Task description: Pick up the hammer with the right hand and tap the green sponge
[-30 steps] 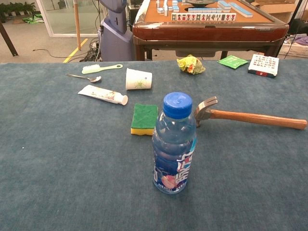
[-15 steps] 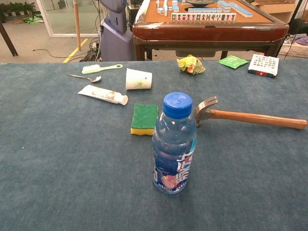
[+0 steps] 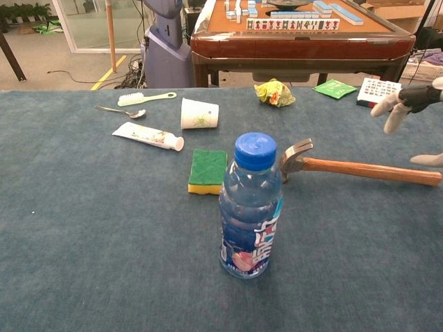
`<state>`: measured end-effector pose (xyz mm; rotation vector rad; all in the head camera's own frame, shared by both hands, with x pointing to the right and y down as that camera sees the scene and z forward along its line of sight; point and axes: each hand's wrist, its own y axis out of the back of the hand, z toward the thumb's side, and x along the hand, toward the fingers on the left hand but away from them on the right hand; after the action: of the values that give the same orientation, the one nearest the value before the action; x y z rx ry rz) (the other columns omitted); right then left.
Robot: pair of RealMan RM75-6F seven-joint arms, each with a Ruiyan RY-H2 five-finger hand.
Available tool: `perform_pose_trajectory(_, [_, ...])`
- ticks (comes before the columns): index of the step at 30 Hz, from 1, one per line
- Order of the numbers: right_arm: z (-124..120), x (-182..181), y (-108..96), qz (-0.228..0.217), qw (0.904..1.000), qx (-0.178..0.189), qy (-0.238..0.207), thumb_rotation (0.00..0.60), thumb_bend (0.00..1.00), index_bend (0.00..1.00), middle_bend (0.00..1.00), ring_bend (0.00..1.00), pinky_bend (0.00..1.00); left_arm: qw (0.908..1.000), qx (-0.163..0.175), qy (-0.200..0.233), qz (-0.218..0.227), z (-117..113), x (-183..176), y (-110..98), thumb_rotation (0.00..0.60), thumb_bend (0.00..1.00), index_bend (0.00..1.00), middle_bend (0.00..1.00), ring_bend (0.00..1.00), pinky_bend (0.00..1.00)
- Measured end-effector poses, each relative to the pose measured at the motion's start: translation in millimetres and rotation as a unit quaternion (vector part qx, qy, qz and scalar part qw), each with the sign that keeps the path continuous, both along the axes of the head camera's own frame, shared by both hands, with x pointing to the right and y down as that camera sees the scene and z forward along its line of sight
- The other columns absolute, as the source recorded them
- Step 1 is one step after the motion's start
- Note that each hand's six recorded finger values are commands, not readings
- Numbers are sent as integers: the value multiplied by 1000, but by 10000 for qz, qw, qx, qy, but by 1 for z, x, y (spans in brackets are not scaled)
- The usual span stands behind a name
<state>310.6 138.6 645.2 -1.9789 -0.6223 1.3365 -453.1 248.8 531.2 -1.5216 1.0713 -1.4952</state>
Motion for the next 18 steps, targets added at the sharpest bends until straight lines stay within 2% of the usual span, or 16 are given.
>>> perform_pose_trajectory(15, [50,-25,-19,77,9991,-396,89,599,282,228,263,153,200,10000,-42,-1,32,4,2,-2,600,283,178,125,148,87])
perform_pose_trajectory(18, [61,-30,-20,74,9987,-502,106,597,312,228,272,153,200,10000,-44,-3,18,4,1,-2,600,283,178,126,148,87])
